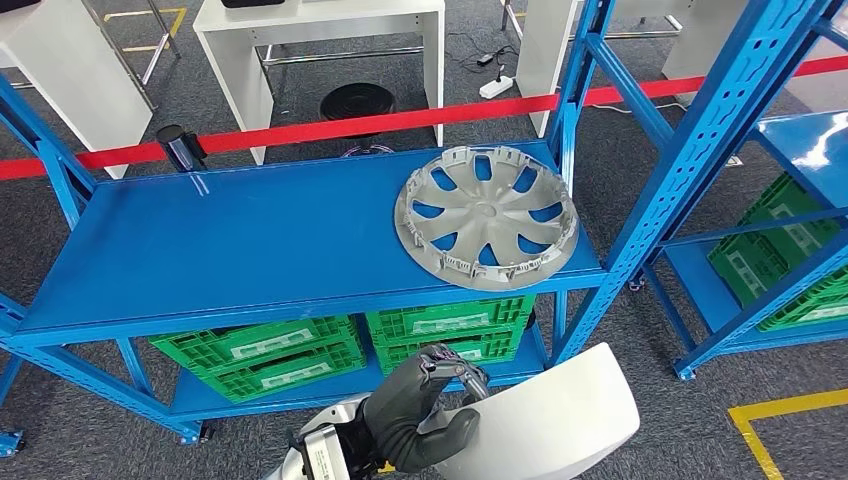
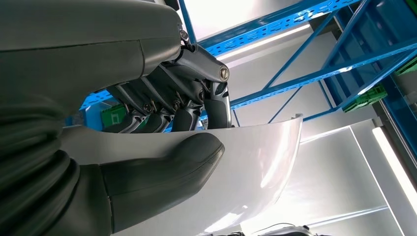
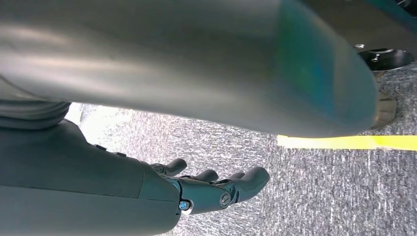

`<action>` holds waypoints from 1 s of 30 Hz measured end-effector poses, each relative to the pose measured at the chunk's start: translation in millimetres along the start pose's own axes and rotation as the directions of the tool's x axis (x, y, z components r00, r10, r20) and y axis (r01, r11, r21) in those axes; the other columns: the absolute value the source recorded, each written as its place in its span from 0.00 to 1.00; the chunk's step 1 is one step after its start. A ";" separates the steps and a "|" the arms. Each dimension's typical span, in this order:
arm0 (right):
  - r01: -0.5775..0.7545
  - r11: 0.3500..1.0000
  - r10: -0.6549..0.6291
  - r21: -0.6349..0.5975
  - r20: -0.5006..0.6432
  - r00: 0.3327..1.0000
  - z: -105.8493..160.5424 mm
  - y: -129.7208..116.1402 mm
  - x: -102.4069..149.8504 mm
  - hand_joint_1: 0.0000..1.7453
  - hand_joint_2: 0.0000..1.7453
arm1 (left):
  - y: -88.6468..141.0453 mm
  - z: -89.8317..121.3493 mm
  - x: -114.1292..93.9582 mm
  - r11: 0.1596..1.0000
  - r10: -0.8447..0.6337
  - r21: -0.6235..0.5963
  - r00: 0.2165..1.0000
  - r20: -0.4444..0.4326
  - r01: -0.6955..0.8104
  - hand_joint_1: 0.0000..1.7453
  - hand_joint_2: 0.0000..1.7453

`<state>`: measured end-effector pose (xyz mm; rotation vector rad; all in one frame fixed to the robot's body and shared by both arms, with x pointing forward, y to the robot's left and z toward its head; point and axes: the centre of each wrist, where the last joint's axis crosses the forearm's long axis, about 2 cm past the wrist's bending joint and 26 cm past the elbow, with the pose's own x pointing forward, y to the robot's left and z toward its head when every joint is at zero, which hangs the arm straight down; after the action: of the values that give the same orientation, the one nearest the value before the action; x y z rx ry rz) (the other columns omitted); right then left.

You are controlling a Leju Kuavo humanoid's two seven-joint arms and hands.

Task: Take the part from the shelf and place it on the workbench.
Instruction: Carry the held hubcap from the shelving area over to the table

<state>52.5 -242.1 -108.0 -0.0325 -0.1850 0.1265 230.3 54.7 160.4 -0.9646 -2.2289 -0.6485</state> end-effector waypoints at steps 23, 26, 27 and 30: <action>0.001 1.000 -0.001 0.000 -0.006 1.000 0.0 0.0 0.3 0.00 0.00 | -1.1 -0.3 -1.3 1.000 0.006 -0.012 1.000 -0.004 -0.006 1.00 1.00; 0.001 1.000 -0.001 -0.001 -0.005 1.000 -0.1 -0.8 0.3 0.00 0.00 | -0.7 -3.3 -0.8 1.000 0.005 -0.017 1.000 0.004 -0.005 1.00 1.00; 0.001 1.000 -0.001 -0.002 -0.003 1.000 -0.1 -1.1 0.2 0.00 0.00 | -0.6 -4.2 -0.8 1.000 0.005 -0.018 1.000 0.005 -0.005 1.00 1.00; -0.001 1.000 0.001 -0.002 0.001 1.000 -0.2 -1.6 -0.4 0.00 0.00 | -1.1 -4.0 -1.4 1.000 0.006 -0.021 1.000 0.002 -0.006 1.00 1.00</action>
<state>52.4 -243.8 -108.2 -0.0349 -0.1858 0.1270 231.6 50.8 162.0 -0.9827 -2.2248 -0.6700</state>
